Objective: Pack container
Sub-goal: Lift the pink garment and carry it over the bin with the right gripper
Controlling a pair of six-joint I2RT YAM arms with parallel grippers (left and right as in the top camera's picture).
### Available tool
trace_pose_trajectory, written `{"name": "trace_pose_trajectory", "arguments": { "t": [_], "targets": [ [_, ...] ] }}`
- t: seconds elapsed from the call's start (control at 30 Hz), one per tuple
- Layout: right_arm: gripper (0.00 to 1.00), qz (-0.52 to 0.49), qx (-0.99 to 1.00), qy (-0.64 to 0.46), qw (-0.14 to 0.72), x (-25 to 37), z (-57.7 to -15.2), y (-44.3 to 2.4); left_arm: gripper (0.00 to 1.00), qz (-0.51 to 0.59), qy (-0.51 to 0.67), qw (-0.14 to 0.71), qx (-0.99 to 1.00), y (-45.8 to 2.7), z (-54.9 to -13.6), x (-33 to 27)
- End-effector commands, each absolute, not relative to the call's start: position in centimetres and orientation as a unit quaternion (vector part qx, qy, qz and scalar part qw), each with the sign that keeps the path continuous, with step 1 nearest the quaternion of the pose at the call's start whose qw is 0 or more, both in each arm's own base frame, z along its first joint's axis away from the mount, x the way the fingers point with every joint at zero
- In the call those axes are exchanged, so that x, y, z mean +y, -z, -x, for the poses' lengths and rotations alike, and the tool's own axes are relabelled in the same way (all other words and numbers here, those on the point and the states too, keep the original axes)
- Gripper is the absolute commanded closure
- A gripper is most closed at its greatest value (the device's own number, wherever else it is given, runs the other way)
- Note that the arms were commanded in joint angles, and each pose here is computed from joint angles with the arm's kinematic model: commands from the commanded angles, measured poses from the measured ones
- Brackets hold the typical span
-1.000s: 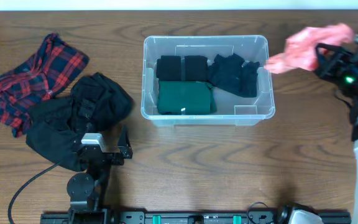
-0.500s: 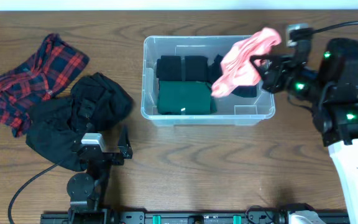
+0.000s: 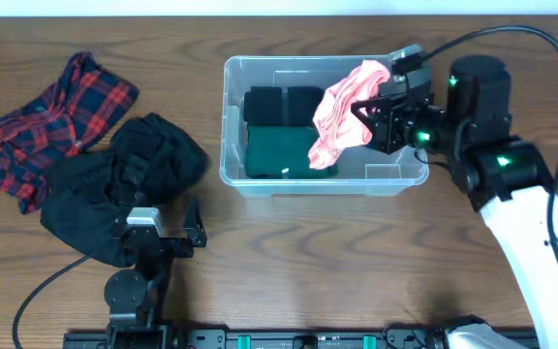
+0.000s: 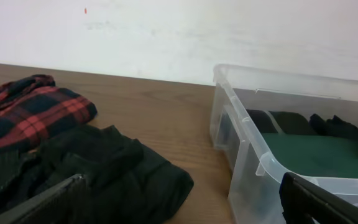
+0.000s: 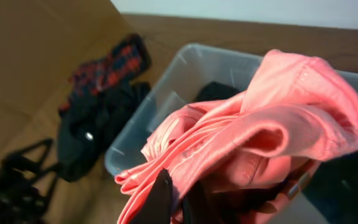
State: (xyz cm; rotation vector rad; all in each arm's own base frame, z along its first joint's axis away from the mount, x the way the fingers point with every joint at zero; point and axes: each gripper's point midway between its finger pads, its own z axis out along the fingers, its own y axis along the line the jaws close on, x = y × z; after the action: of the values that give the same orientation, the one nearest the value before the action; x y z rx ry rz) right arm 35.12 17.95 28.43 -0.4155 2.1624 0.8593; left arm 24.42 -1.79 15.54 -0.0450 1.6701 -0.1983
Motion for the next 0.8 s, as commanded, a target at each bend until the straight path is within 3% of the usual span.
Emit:
{"name": "trace_pose_trajectory", "arguments": {
  "t": [0.0,0.77],
  "targets": [
    [0.99,0.225,0.833,-0.335,0.379,19.1,-35.4,-27.3,0.02,0.019,0.093,0.647,0.757,-13.9,-24.3,-2.0],
    [0.99,0.308,0.766,-0.408,0.389,21.9,-35.1,-28.4,0.02,0.019,0.093,0.647,0.757,-13.9,-24.3,-2.0]
  ]
}}
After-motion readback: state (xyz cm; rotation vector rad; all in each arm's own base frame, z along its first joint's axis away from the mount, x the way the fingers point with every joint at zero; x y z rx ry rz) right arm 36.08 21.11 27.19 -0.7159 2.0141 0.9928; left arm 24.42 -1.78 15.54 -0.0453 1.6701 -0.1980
